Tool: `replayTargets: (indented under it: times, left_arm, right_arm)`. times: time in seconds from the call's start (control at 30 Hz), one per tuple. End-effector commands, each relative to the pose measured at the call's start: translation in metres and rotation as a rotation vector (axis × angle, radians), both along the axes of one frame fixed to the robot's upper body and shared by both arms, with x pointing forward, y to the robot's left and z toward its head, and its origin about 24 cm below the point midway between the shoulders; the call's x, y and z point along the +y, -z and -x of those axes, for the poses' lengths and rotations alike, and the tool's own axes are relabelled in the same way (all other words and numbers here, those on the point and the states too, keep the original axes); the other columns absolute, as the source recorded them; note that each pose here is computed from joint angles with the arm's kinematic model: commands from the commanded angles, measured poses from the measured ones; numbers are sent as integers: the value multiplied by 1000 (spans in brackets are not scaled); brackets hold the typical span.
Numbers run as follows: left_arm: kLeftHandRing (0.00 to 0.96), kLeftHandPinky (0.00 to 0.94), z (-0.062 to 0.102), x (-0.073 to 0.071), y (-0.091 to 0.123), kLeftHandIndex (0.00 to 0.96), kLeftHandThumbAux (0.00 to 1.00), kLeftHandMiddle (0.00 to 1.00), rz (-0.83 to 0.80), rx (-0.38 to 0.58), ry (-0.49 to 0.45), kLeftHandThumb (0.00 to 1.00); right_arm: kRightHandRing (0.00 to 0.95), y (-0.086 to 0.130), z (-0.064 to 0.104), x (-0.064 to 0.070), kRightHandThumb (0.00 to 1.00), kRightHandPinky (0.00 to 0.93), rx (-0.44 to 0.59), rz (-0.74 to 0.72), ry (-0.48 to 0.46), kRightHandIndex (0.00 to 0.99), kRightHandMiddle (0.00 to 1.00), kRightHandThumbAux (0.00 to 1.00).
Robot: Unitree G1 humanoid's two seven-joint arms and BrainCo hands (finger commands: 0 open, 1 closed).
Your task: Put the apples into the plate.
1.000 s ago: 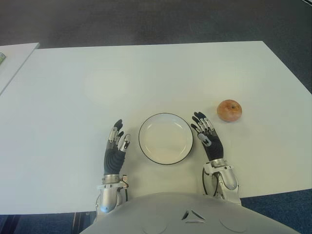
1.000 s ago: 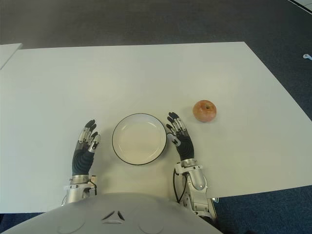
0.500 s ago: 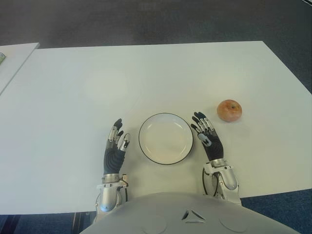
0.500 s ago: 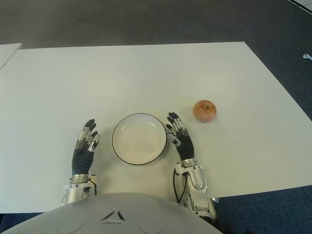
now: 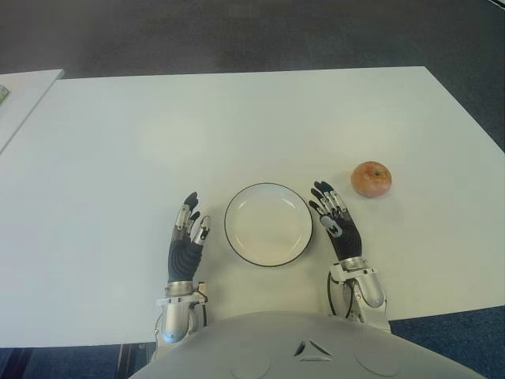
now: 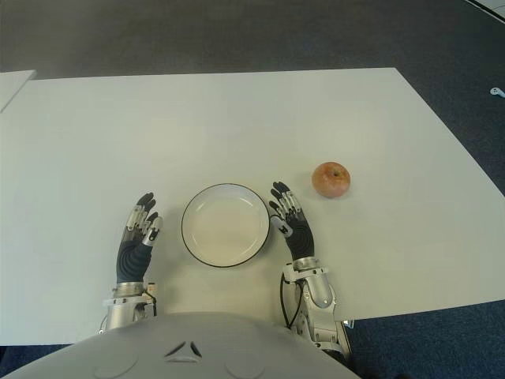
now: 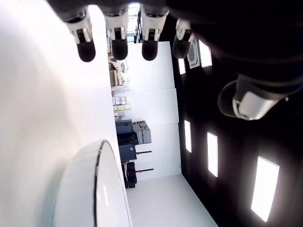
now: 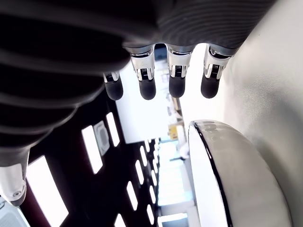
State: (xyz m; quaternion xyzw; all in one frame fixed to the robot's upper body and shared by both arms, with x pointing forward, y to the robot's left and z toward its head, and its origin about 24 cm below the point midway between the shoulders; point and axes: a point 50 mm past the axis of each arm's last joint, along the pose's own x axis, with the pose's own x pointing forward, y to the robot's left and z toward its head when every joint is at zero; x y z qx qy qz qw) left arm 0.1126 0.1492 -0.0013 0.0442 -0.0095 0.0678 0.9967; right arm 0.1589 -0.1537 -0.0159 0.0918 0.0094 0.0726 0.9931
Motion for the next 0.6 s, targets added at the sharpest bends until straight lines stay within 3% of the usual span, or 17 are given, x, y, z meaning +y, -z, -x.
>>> replayTargets:
  times: [0.03,0.17,0.5,0.6]
  left_arm:
    - [0,0,0,0,4,0,428,0,0,17,8,0]
    - [0,0,0,-1,5,0,427,0,-1,18,7,0]
    - [0,0,-2,-1,8,0,425,0,-3,16,-3,0]
    - [0,0,-4,-2,8,0,427,0,-4,15,-7,0]
  right_arm:
    - [0,17,5,-5,134,0,117,-12,22,37,8,498]
    - [0,5,-18,-10,135,0,57,7,32,32,11,503]
    - [0,-25,-48,-15,173,0,-72,55,51,42,35,540]
    - [0,-34,-56,-16,183,0,-146,135,44,46,36,549]
